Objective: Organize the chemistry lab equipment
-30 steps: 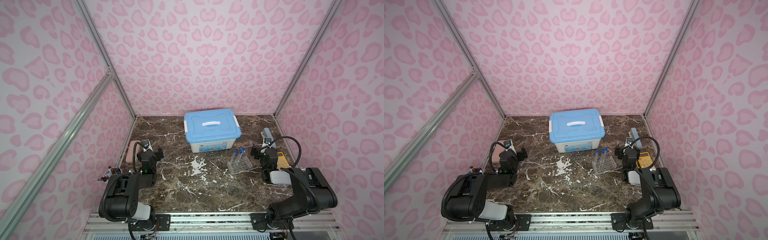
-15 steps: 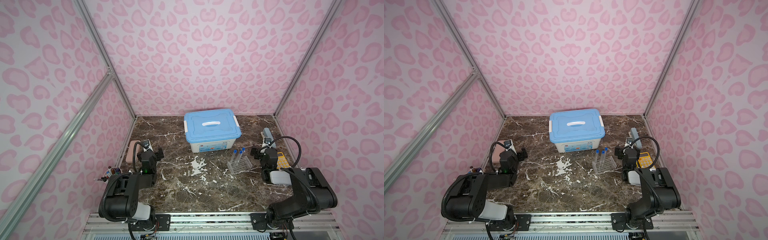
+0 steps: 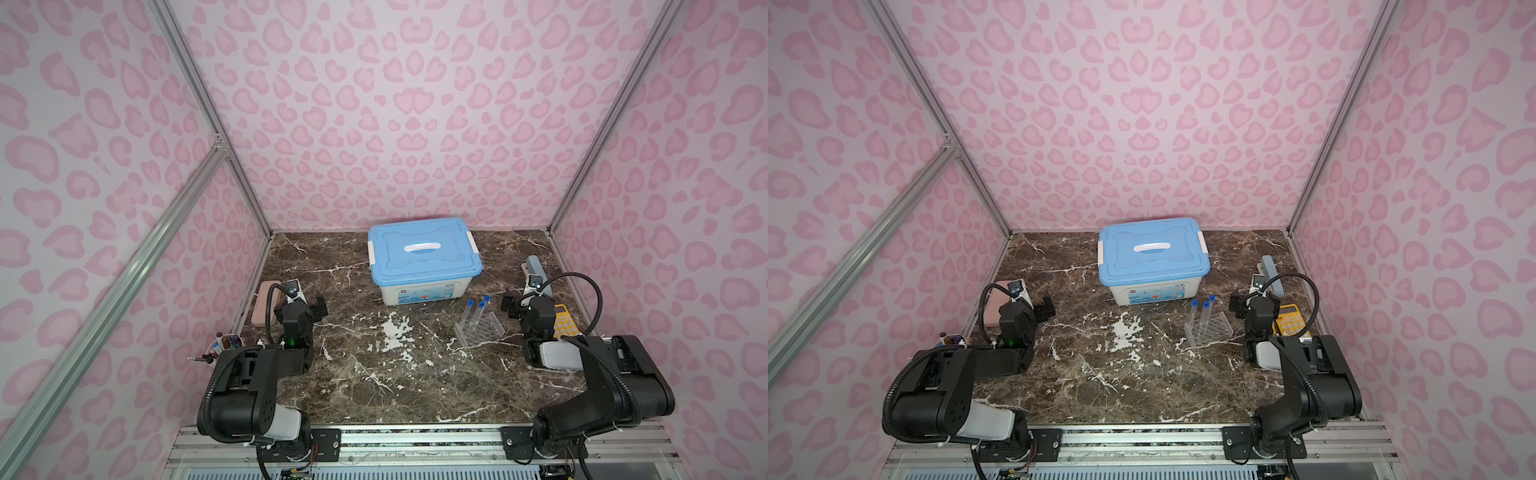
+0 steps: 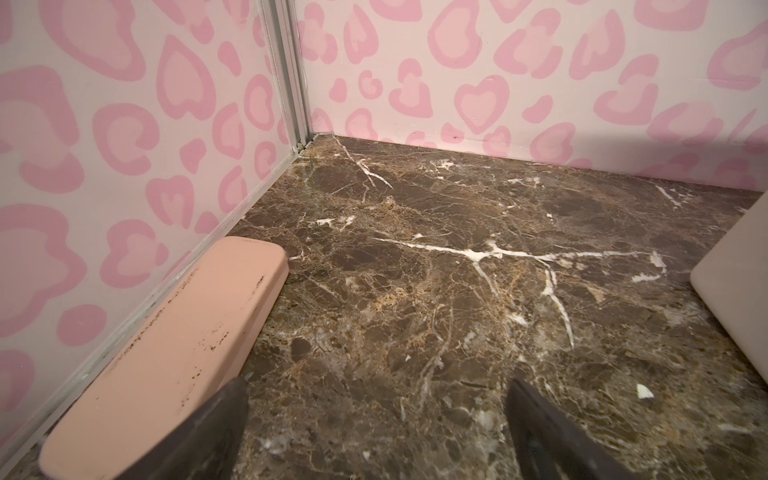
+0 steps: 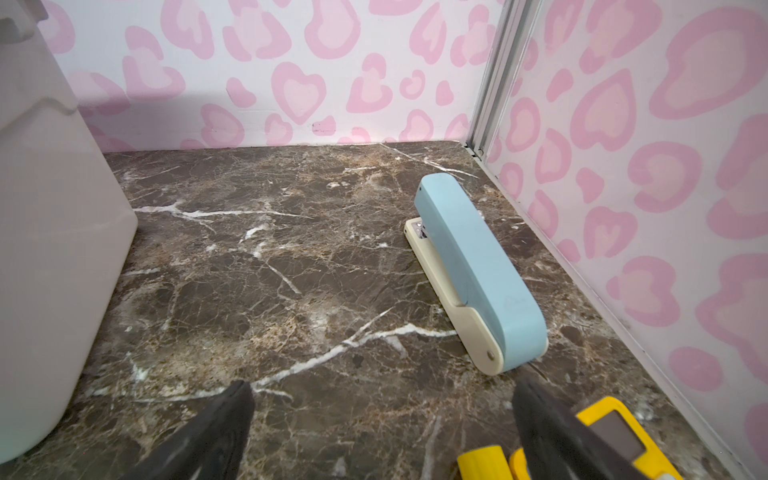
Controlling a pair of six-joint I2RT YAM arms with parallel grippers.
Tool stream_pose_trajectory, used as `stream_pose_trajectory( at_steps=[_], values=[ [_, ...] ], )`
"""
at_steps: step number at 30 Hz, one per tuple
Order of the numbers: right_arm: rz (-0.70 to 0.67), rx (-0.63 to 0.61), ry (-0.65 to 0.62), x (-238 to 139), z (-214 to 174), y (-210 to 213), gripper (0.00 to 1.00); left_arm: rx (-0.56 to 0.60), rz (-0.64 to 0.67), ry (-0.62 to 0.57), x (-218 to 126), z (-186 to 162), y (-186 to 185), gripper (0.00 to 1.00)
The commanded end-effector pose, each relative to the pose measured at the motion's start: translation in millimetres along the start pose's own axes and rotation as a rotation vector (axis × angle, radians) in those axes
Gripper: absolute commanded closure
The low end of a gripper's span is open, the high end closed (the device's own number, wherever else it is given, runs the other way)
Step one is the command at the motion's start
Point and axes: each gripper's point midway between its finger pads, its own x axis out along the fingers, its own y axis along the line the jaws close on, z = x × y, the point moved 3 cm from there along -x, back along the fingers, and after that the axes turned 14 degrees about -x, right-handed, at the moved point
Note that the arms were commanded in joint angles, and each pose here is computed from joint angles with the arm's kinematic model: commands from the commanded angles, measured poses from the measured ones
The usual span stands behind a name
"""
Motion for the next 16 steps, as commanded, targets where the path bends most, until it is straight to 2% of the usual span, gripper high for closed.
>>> stream_pose_trajectory(
  at_steps=[1, 16],
  values=[
    [-0.01, 0.003, -0.001, -0.1, -0.1, -1.1, 0.01, -0.013, -0.02, -0.051, -1.0, 11.2, -4.1, 0.03],
    [-0.011, -0.003, -0.003, -0.3, 0.3, 0.0, 0.01, -0.013, -0.019, -0.052, -1.0, 11.5, -3.8, 0.03]
  ],
)
